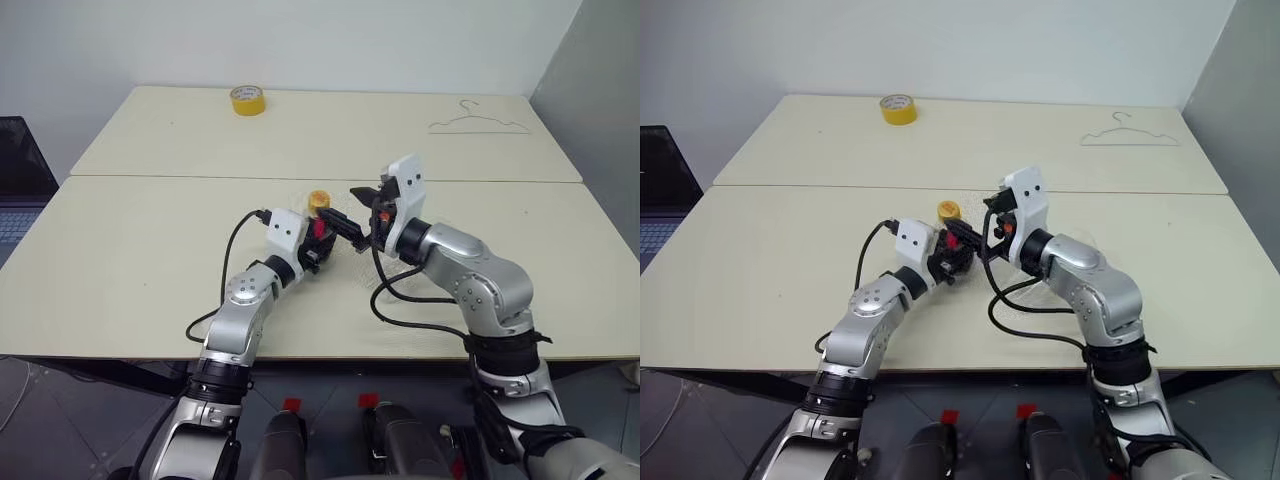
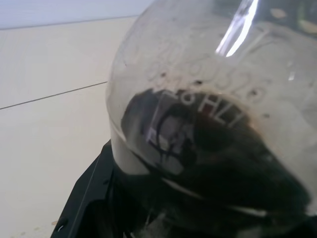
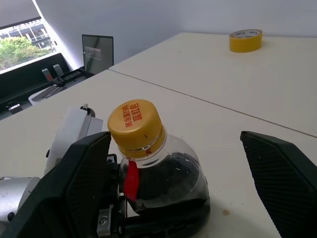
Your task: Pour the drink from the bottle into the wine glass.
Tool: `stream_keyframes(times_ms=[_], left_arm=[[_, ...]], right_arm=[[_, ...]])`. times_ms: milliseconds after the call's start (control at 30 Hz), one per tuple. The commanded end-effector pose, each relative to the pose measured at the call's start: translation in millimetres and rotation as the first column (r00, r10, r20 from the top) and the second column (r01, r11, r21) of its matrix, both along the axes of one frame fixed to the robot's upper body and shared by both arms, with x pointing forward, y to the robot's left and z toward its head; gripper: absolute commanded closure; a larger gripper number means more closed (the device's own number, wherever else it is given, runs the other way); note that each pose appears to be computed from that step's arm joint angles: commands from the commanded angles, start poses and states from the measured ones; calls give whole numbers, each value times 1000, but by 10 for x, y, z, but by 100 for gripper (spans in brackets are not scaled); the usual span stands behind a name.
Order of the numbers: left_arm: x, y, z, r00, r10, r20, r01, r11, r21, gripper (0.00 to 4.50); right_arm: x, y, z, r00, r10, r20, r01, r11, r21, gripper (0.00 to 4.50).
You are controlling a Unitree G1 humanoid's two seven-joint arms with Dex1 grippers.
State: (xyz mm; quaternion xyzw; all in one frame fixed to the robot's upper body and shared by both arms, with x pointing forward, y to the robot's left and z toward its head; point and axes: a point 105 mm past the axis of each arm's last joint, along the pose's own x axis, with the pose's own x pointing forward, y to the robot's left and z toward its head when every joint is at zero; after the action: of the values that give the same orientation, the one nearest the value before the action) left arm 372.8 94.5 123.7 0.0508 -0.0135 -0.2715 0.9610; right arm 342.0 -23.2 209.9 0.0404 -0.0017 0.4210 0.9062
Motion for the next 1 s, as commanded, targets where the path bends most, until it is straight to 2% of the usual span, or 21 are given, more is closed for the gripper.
stream_keyframes(times_ms=[33, 433, 700, 1000], left_arm=[[23, 23, 230, 996, 2, 86, -1, 1000, -15, 198], [17, 51, 234, 996, 12, 90, -12, 1000, -8, 198], [11, -6, 230, 996, 1, 92, 0, 1000, -9, 198], [6, 7, 223, 996, 5, 92, -4, 1000, -8, 198]], right_arm=[[-89, 138, 229, 996, 51, 76, -54, 998, 42, 4], [-169, 432, 305, 988, 122, 94, -129, 989, 77, 4], [64, 504, 313, 994, 15, 111, -20, 999, 42, 4], [173, 552, 236, 994, -22, 102, 19, 999, 31, 4]])
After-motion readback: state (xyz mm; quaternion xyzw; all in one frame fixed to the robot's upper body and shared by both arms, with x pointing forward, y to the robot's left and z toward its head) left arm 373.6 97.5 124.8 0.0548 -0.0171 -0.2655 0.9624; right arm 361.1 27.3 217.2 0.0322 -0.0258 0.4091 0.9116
